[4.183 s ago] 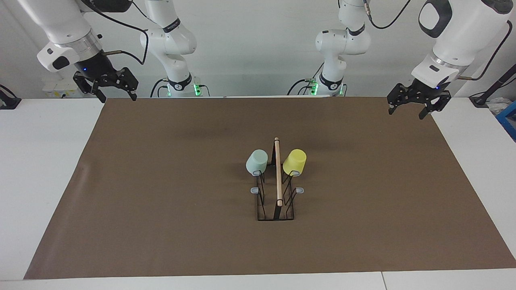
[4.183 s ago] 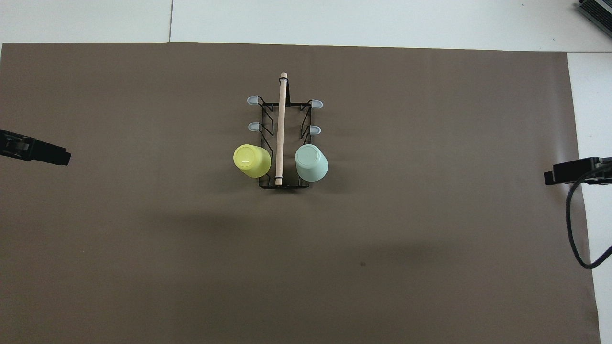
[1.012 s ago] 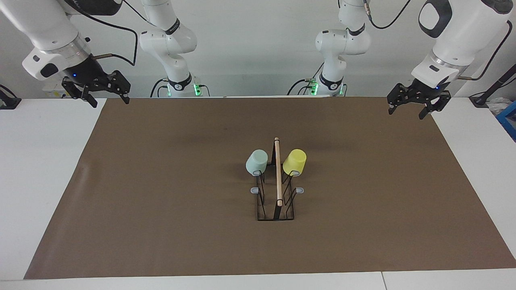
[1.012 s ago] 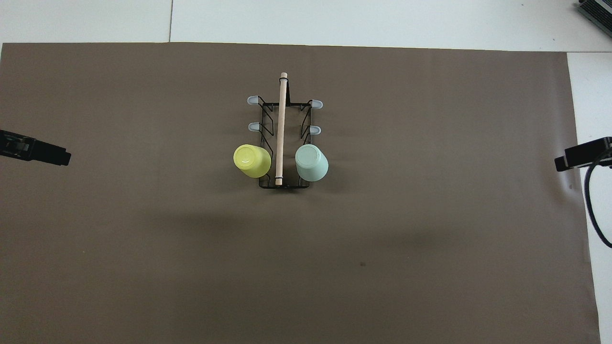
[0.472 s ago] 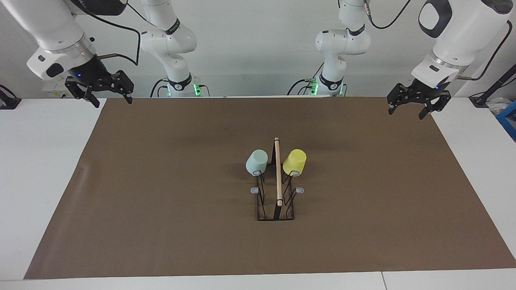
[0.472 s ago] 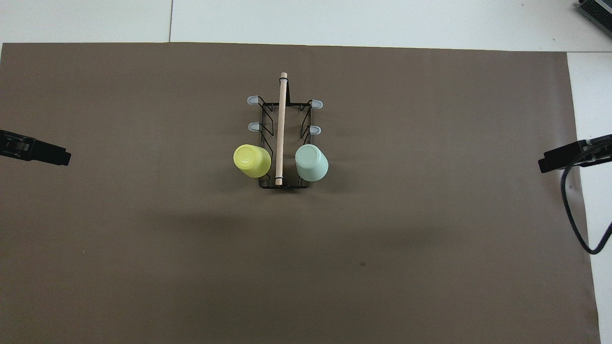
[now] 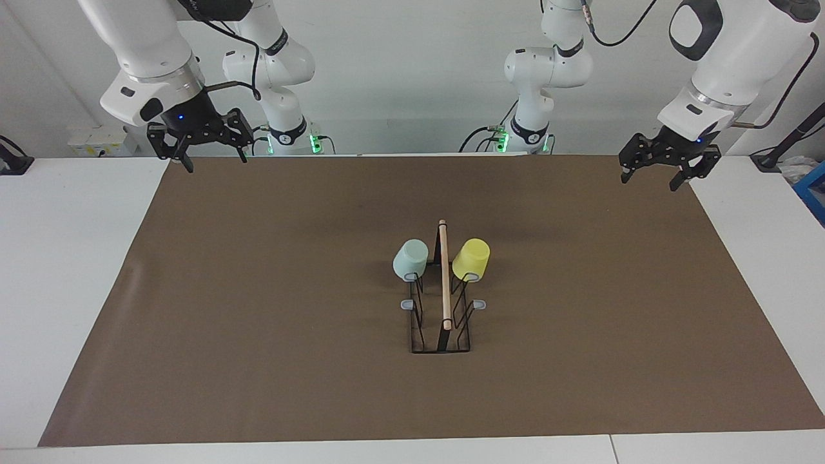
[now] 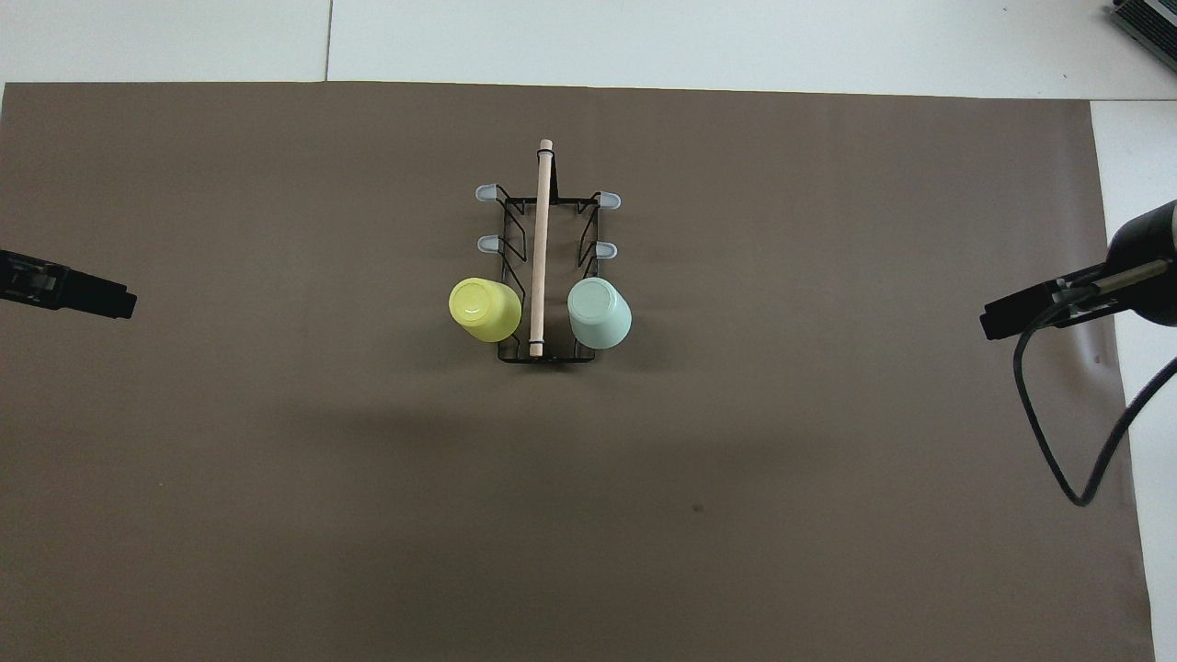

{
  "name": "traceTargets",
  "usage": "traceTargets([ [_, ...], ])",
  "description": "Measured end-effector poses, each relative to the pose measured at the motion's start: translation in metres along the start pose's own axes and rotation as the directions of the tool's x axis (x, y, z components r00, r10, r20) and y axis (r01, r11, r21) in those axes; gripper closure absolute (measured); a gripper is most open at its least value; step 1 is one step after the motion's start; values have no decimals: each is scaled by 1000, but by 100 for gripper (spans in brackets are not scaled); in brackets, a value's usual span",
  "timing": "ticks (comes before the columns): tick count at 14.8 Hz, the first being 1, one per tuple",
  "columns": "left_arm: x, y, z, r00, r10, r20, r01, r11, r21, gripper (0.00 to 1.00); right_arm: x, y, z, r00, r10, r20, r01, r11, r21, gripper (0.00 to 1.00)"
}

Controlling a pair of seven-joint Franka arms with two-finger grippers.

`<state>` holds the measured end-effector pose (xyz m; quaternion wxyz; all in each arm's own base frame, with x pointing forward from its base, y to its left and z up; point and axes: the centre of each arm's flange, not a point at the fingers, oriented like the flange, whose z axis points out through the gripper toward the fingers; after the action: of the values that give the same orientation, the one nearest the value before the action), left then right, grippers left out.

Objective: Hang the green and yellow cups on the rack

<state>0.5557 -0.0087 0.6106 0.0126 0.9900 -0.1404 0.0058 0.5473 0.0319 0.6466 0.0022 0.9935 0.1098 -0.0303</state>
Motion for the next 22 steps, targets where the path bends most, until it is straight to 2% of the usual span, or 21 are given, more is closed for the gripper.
traceTargets([
  [6, 0, 0, 0, 1000, 0, 0, 0, 1000, 0, 0, 1, 12, -3, 999, 21, -29, -21, 1000, -4, 0],
  [22, -1, 2, -2, 1000, 3, -4, -3, 1000, 1, 0, 2, 7, -3, 999, 11, -31, -11, 1000, -1, 0],
])
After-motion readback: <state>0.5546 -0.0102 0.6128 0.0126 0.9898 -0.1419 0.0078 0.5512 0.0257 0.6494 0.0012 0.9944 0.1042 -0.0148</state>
